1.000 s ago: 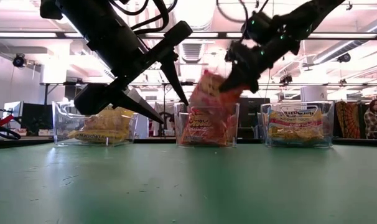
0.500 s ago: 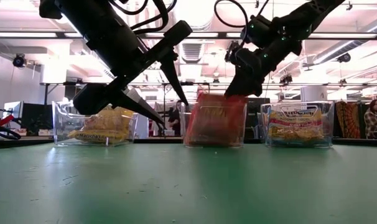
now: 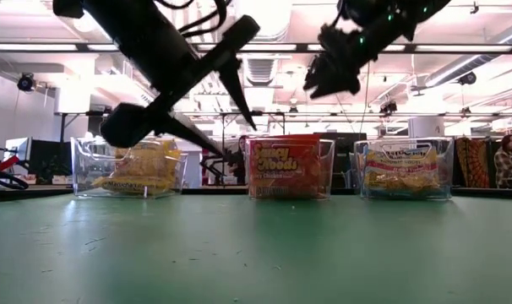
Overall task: Sort Maruchan noodles
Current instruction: Put the yellow noodle pack into the left transparent bin
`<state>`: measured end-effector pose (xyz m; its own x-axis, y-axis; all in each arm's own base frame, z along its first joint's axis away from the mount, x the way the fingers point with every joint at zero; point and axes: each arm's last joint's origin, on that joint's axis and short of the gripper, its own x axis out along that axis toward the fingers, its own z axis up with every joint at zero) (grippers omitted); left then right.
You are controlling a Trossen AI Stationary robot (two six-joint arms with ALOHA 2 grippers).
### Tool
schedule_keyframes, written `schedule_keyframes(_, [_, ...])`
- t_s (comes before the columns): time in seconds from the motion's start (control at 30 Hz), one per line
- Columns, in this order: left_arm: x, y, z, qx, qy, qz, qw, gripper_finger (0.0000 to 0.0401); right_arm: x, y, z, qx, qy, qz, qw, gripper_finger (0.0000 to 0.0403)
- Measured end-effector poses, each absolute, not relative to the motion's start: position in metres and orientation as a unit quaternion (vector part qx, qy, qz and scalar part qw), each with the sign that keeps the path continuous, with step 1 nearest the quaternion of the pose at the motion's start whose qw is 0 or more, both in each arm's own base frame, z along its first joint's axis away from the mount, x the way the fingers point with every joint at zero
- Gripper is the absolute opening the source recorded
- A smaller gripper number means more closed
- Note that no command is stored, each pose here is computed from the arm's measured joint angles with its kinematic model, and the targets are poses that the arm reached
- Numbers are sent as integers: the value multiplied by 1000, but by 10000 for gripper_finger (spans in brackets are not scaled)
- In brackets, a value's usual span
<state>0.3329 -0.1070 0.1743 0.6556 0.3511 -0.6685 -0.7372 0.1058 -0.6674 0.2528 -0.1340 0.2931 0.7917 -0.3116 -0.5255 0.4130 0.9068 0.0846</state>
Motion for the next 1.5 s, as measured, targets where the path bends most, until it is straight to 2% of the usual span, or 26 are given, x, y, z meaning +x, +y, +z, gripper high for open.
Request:
schedule_keyframes(0.17, [331,-114,188,-566,178,337,731,206,249,-128,313,149,231,-174,945,208])
schedule_keyframes(0.3, [330,-136,200,-594,199,271,731,206,249,-120,310,214,247,-112,939,207])
schedule_keyframes(0.43, [323,-164,216,-609,216,253,719,206,247,-110,300,245,290,-66,923,207])
schedule_keyframes(0.77, [276,-212,268,-591,308,383,640,206,242,-101,289,244,354,-55,901,208])
schedule_keyframes(0.97, [249,-235,286,-536,449,446,558,206,238,-99,286,266,377,-62,885,208])
schedule_keyframes(1.23, [224,-246,287,-486,482,461,565,206,238,-99,286,273,376,-65,883,208])
schedule_keyframes(1.5, [196,-256,286,-420,545,473,550,206,239,-100,286,272,373,-65,885,208])
